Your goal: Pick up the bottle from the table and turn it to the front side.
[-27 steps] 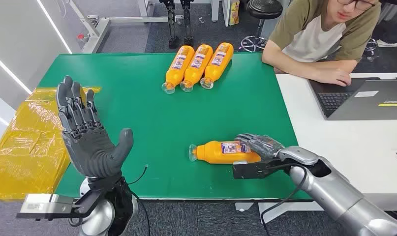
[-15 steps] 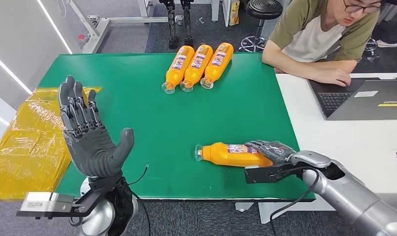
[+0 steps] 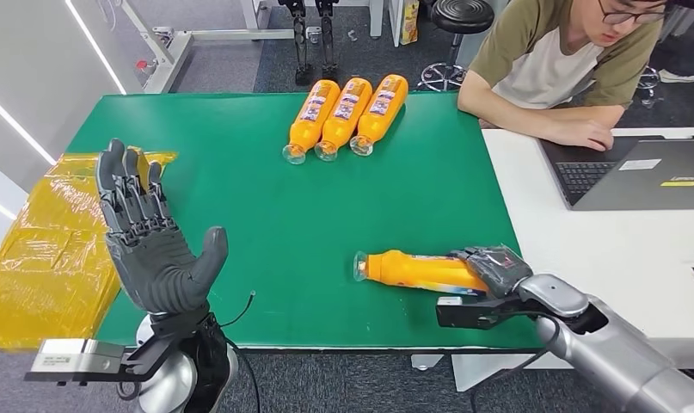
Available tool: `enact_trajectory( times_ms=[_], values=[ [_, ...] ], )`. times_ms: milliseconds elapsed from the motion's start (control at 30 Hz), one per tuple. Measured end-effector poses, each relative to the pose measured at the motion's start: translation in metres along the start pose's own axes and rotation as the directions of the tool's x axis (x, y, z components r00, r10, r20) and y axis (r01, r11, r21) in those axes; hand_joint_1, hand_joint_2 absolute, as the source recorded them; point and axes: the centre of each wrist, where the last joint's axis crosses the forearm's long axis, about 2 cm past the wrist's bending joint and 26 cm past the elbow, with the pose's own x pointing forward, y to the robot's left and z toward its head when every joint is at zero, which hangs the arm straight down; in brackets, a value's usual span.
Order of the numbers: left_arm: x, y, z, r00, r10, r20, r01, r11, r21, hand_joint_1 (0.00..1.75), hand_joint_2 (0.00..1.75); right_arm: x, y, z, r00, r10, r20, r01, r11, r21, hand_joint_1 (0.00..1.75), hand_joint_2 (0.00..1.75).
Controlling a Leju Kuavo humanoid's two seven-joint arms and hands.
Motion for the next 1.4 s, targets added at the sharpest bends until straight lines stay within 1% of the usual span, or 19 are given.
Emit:
enact_trajectory(
  times_ms=[100, 200, 300, 400, 467, 600, 700, 733, 800, 900, 933, 1033, 1133, 1300, 1400],
  values=[
    [0.001, 0.0, 0.0, 1.0, -0.002, 0.006, 0.002, 1.0, -0.005, 0.0, 1.75, 0.017, 0.005, -0.005, 1.0, -0.02, 0.02, 0.023, 0.987, -0.159, 1.75, 1.75],
    [0.002, 0.0, 0.0, 1.0, -0.003, 0.01, 0.003, 1.0, -0.005, 0.0, 1.75, 0.037, 0.006, -0.012, 0.996, -0.071, 0.06, 0.087, 0.931, -0.354, 1.75, 1.75],
    [0.001, 0.0, 0.0, 1.0, -0.003, 0.021, 0.003, 1.0, 0.007, 0.0, 1.75, 0.057, 0.003, -0.018, 0.982, -0.148, 0.115, 0.187, 0.827, -0.53, 1.75, 1.75],
    [0.0, 0.0, 0.001, 1.0, -0.004, 0.024, 0.003, 1.0, 0.019, 0.0, 1.75, 0.073, 0.001, -0.021, 0.958, -0.23, 0.172, 0.285, 0.702, -0.653, 1.75, 1.75],
    [-0.001, -0.001, 0.002, 1.0, -0.005, 0.022, 0.005, 1.0, 0.021, 0.0, 1.75, 0.08, -0.001, -0.023, 0.945, -0.266, 0.19, 0.321, 0.652, -0.687, 1.75, 1.75],
    [-0.003, -0.001, 0.003, 1.0, -0.008, 0.015, 0.008, 1.0, 0.02, 0.0, 1.75, 0.09, -0.002, -0.025, 0.922, -0.318, 0.223, 0.376, 0.586, -0.718, 1.75, 1.75],
    [-0.005, -0.003, 0.005, 1.0, -0.001, -0.016, 0.001, 1.0, 0.004, 0.0, 1.75, 0.099, -0.005, -0.027, 0.897, -0.335, 0.289, 0.425, 0.475, -0.77, 1.75, 1.75],
    [-0.006, -0.005, 0.006, 0.999, 0.009, -0.039, -0.009, 1.0, -0.011, 0.0, 1.75, 0.103, -0.006, -0.027, 0.891, -0.325, 0.318, 0.44, 0.436, -0.785, 1.75, 1.75],
    [-0.01, -0.008, 0.009, 0.994, 0.043, -0.102, -0.049, 0.998, -0.05, 0.0, 1.75, 0.114, -0.009, -0.026, 0.883, -0.278, 0.379, 0.463, 0.378, -0.801, 1.75, 1.75],
    [-0.018, -0.015, 0.012, 0.971, 0.111, -0.213, -0.142, 0.981, -0.135, 0.0, 1.75, 0.136, -0.012, -0.022, 0.88, -0.174, 0.441, 0.474, 0.307, -0.825, 1.75, 1.75],
    [-0.02, -0.018, 0.012, 0.963, 0.128, -0.236, -0.17, 0.971, -0.166, 0.0, 1.75, 0.143, -0.013, -0.02, 0.879, -0.156, 0.451, 0.477, 0.291, -0.829, 1.75, 1.75],
    [-0.024, -0.028, 0.009, 0.943, 0.167, -0.287, -0.241, 0.94, -0.244, 0.0, 1.75, 0.162, -0.015, -0.017, 0.87, -0.158, 0.466, 0.492, 0.258, -0.831, 1.75, 1.75],
    [-0.026, -0.036, 0.006, 0.926, 0.184, -0.331, -0.289, 0.908, -0.304, 0.0, 1.75, 0.172, -0.019, -0.016, 0.868, -0.182, 0.462, 0.495, 0.253, -0.831, 1.75, 1.75],
    [-0.026, -0.045, -0.004, 0.918, 0.198, -0.343, -0.324, 0.873, -0.364, 0.0, 1.75, 0.191, -0.025, -0.019, 0.856, -0.251, 0.453, 0.513, 0.295, -0.806, 1.75, 1.75],
    [-0.027, -0.047, -0.008, 0.918, 0.203, -0.341, -0.332, 0.863, -0.381, 0.0, 1.75, 0.2, -0.026, -0.022, 0.854, -0.267, 0.446, 0.517, 0.349, -0.782, 1.75, 1.75]
  ],
)
